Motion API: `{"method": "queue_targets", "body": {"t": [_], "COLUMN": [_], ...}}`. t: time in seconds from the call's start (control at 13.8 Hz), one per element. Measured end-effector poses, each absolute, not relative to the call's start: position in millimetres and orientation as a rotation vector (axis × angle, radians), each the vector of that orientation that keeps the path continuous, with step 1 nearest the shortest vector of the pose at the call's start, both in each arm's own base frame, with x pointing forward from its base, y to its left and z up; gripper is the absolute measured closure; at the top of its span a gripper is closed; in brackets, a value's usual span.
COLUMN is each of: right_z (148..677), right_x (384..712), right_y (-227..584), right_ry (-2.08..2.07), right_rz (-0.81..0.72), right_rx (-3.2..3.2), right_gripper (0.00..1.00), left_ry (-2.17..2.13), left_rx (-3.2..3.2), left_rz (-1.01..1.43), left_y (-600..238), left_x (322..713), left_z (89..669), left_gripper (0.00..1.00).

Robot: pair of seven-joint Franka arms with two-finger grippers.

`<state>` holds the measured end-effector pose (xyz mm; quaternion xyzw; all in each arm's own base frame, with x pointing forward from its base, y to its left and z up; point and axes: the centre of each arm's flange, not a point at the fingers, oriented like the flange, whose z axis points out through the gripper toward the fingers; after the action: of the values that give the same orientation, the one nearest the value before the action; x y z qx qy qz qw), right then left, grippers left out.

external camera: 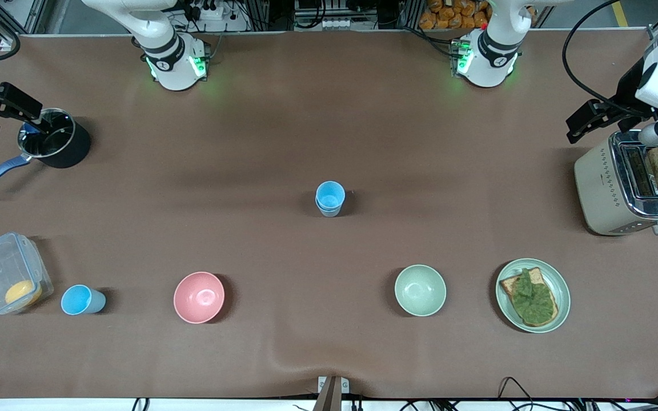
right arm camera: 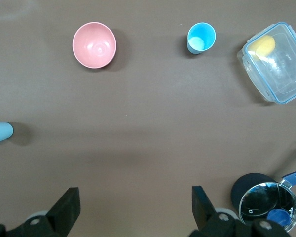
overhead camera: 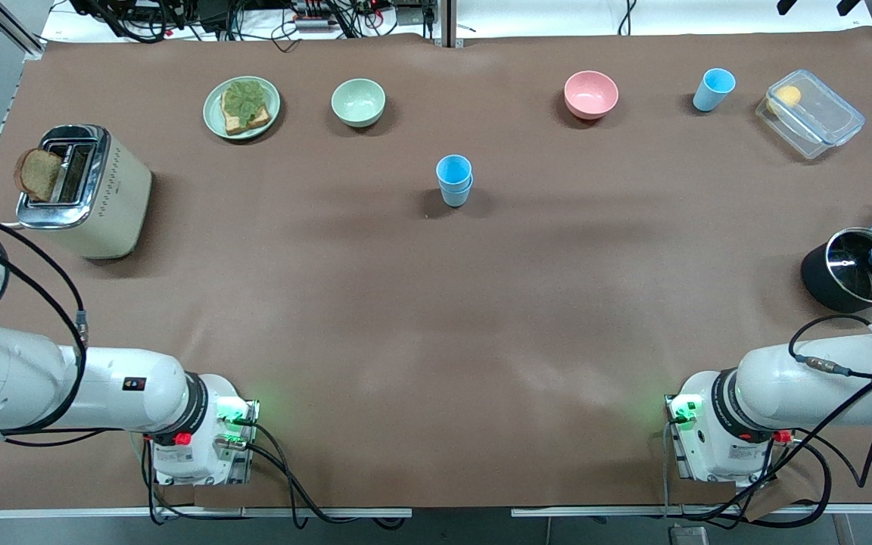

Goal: Stack blue cups with both arms

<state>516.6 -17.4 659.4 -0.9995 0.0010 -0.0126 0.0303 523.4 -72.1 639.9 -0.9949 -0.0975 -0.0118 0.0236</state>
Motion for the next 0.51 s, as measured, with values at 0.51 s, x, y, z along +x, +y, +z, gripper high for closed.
{"method": "queue_targets", "body": {"t": [0.51], "right_z": [663], "right_x": [504], "right_y": [-30], "right_ry": [0.019], "right_rz": [0.080], "right_rx": [-3.074], "right_gripper": [0.00], "left_ry": [-0.302], "left_rx": [-3.080], "left_rz": [-0.042], "left_y": [-72], "left_x": [524], "left_z": [642], "left_gripper": [0.00]}}
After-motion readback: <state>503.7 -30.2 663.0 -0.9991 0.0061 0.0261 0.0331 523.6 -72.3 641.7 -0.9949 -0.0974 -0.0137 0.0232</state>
